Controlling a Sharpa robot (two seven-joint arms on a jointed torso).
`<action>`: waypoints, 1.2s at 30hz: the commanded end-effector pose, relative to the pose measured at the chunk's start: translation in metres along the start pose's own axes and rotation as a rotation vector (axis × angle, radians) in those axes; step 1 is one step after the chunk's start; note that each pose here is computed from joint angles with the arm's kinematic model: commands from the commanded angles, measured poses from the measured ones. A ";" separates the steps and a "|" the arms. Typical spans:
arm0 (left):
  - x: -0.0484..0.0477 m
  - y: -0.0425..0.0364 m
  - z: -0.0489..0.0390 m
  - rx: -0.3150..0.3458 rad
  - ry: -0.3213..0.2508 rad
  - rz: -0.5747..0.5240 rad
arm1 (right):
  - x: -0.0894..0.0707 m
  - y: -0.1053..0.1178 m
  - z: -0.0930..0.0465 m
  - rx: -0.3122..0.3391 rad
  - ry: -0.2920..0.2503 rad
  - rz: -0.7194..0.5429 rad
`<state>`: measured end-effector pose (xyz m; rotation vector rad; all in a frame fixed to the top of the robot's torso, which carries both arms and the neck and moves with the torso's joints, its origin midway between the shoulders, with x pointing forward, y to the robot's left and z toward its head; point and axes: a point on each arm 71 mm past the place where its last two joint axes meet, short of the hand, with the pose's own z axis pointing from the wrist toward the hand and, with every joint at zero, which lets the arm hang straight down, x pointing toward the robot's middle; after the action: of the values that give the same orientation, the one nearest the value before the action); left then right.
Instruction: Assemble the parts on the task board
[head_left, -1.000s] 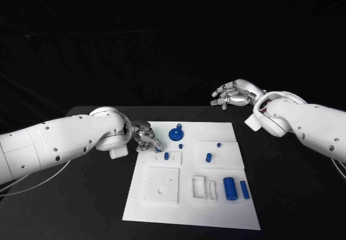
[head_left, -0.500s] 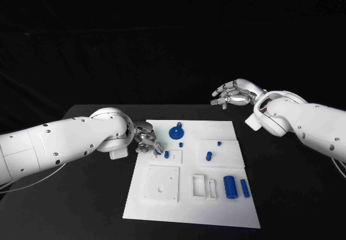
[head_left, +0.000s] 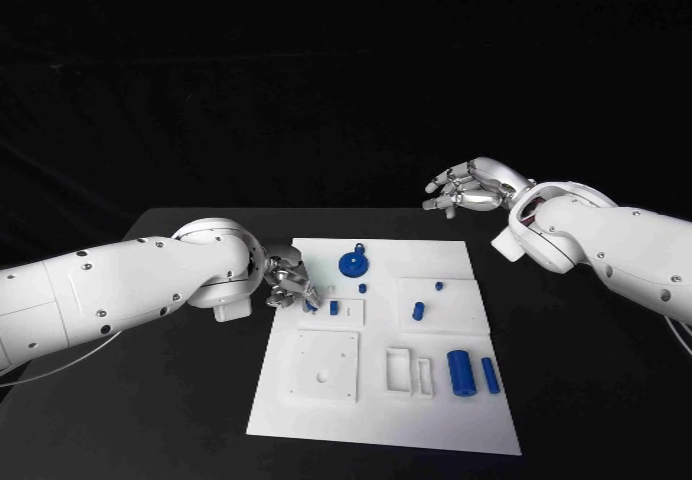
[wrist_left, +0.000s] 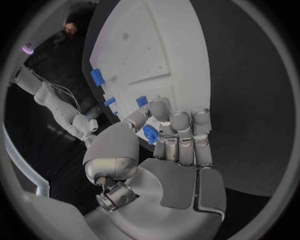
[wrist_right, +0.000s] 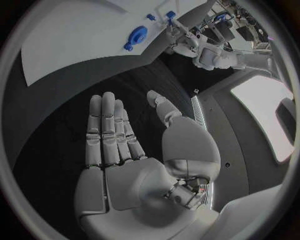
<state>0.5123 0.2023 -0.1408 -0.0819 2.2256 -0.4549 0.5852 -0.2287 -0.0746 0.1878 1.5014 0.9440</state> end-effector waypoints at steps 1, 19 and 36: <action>0.0038 0.0030 0.0006 -0.026 0.001 0.011 | 0.001 0.000 0.000 -0.005 0.013 0.001; 0.0108 0.0028 0.0002 -0.034 0.020 0.044 | 0.002 0.000 0.000 -0.005 0.013 0.002; 0.0156 0.0023 -0.0014 -0.037 0.028 0.062 | 0.001 -0.001 -0.001 -0.002 0.015 0.003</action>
<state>0.5055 0.2001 -0.1419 -0.0477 2.2114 -0.4274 0.5848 -0.2297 -0.0755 0.1895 1.5041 0.9433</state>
